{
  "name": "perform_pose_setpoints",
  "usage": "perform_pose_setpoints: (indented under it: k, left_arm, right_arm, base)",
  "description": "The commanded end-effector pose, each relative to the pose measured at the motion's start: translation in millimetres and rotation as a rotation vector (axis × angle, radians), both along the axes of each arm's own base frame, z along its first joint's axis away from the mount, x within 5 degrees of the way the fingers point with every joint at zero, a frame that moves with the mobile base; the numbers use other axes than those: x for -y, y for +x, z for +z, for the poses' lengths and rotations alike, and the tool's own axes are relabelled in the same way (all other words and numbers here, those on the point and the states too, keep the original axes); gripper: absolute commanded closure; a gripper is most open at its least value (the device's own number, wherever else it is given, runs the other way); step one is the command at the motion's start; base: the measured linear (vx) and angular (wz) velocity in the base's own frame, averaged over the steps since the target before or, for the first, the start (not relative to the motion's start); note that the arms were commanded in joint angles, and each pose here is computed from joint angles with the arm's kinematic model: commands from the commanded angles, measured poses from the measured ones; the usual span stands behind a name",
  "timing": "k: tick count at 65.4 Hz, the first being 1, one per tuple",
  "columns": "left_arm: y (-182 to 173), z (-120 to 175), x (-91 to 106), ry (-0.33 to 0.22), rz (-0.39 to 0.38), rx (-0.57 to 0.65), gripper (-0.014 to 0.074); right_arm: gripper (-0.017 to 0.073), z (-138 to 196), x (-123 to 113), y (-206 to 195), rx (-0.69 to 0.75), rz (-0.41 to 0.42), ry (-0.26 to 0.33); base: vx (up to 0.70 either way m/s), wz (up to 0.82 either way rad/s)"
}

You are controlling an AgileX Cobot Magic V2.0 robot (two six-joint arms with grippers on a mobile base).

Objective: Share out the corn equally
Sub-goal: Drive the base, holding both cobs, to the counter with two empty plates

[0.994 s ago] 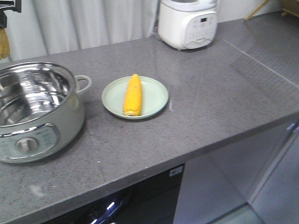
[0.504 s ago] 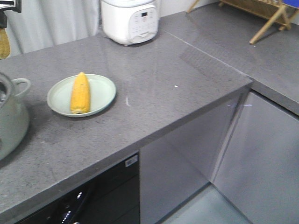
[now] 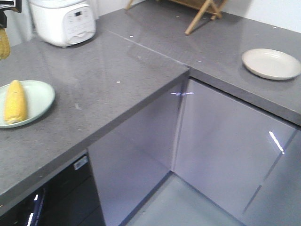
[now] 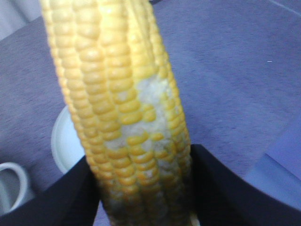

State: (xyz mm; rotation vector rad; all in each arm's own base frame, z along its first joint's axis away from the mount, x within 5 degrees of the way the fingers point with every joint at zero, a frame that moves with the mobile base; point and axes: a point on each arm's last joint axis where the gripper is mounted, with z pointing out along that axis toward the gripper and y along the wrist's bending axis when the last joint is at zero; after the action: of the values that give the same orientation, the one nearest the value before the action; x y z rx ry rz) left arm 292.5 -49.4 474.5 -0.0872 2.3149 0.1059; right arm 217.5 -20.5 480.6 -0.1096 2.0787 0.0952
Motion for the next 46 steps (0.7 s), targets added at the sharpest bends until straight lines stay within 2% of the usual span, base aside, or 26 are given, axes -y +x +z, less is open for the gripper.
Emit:
perform_pose_setpoints:
  k: [1,46]
  left_arm:
    - [-12.8,23.8,-5.9,-0.006,0.003,0.123,0.0466]
    - [-12.8,23.8,-5.9,-0.006,0.003,0.123,0.0466]
  right_arm:
    - [0.0497,16.2,0.3,-5.0,0.108,-0.019,0.002]
    - [0.0497,16.8,0.0,-6.1,0.111,-0.019,0.001]
  base:
    - [-0.04,-0.48]
    - [-0.01,-0.49]
